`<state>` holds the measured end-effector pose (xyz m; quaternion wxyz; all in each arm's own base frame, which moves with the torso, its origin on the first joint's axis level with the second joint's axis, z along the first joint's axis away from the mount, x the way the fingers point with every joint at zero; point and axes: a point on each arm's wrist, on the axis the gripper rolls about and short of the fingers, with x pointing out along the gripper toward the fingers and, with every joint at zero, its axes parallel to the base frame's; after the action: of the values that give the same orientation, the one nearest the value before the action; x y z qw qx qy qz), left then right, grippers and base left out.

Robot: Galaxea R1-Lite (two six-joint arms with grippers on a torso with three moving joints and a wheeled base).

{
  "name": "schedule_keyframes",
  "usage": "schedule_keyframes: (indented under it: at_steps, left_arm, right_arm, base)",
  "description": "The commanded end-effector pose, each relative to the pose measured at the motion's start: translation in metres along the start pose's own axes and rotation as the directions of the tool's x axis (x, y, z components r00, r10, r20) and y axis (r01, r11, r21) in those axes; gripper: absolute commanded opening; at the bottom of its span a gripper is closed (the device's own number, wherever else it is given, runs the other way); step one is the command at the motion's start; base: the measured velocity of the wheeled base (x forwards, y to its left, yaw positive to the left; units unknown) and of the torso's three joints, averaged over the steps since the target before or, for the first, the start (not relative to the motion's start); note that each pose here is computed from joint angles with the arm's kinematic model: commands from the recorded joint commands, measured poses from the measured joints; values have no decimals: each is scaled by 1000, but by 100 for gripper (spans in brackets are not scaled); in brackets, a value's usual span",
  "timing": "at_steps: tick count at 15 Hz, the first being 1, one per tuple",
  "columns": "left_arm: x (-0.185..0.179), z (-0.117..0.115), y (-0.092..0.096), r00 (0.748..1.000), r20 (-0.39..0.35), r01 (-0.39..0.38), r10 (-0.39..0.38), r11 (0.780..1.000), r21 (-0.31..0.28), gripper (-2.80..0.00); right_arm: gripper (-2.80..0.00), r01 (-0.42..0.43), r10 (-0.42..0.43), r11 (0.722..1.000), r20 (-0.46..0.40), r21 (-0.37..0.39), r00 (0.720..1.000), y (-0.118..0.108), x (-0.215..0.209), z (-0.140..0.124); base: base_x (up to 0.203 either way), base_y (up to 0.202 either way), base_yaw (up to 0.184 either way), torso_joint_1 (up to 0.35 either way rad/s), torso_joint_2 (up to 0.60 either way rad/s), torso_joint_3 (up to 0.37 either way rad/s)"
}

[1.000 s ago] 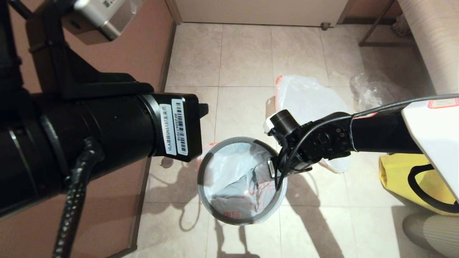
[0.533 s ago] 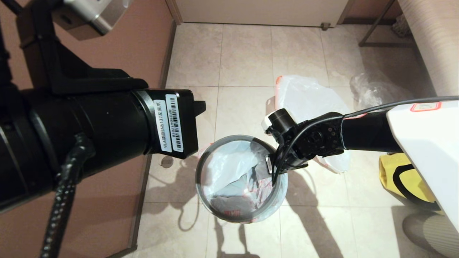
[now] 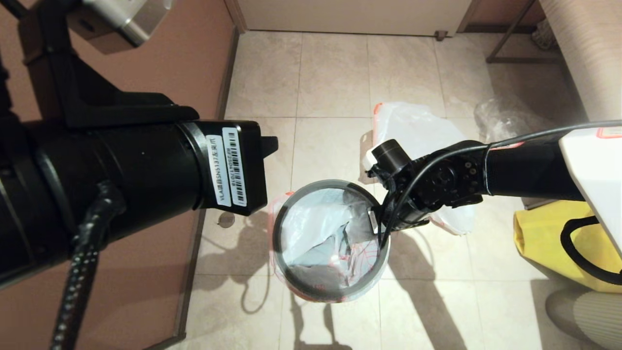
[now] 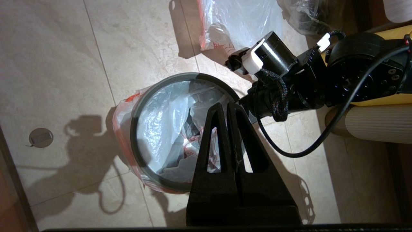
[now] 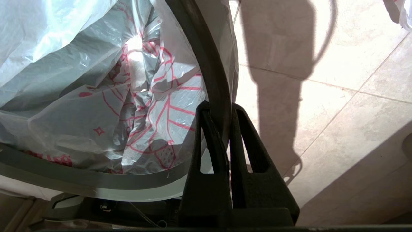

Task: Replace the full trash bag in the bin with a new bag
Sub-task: Place the trash can ring on the trash can

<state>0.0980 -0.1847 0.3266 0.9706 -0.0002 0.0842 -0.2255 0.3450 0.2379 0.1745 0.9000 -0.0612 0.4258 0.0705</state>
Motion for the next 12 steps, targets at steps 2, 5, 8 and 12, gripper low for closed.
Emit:
schedule_keyframes:
  at_steps: [2, 5, 8, 12]
  left_arm:
    - [-1, 1, 1, 1000, 4, -4, 4, 1000, -5, -280]
    - [-1, 1, 1, 1000, 3, -4, 4, 1000, -2, -280]
    - [-1, 1, 1, 1000, 4, -4, 4, 1000, -3, -280]
    - [-5, 4, 4, 1000, 16, -2, 2, 1000, -13, -280]
  right_arm:
    - [-280, 20, -20, 1000, -19, -9, 1000, 4, 12, -4]
    - [-280, 40, -40, 999, -28, -10, 999, 3, 23, -6]
    - [-280, 43, -43, 999, -28, -6, 999, 3, 29, -6]
    - [-280, 42, -42, 999, -3, -2, 999, 6, 34, 1]
  base:
    - [0, 0, 0, 0, 0, 0]
    - [0, 0, 0, 0, 0, 0]
    - [0, 0, 0, 0, 0, 0]
    - [0, 0, 0, 0, 0, 0]
